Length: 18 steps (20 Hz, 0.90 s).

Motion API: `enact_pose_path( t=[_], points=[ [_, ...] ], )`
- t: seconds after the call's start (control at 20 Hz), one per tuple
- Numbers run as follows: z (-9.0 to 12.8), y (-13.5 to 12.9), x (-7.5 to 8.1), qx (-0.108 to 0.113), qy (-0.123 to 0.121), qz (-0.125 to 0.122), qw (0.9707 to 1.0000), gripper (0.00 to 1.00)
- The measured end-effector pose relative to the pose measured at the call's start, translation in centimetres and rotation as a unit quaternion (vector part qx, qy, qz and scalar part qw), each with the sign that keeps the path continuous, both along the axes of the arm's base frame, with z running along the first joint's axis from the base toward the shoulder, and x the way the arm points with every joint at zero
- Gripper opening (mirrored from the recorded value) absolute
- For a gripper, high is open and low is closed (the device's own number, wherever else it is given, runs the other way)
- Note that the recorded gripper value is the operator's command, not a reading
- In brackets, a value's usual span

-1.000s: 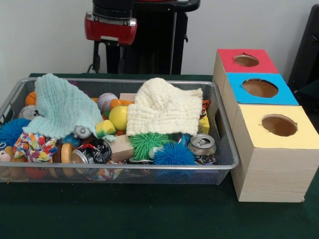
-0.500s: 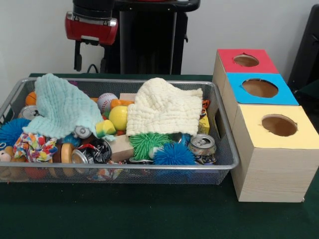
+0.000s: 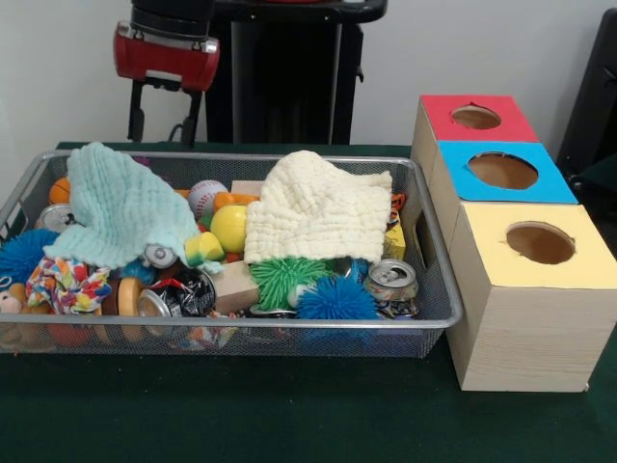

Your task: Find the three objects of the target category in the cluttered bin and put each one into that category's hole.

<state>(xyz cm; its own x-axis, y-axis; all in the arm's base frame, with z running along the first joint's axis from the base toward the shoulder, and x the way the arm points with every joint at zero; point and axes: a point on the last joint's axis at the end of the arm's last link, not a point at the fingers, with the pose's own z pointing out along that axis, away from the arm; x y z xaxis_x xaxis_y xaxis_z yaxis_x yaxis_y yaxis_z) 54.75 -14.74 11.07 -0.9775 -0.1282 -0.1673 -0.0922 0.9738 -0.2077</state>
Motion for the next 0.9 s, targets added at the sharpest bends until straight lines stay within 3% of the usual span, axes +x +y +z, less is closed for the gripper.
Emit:
enact_pose_path(
  t=[0.6, 0.9],
  points=[
    [1.8, -4.6, 5.2, -0.01, -0.056, -0.019, 0.9982, 1.0],
    [1.9, -6.8, 7.4, -0.015, -0.07, -0.029, 0.997, 1.0]
  ],
)
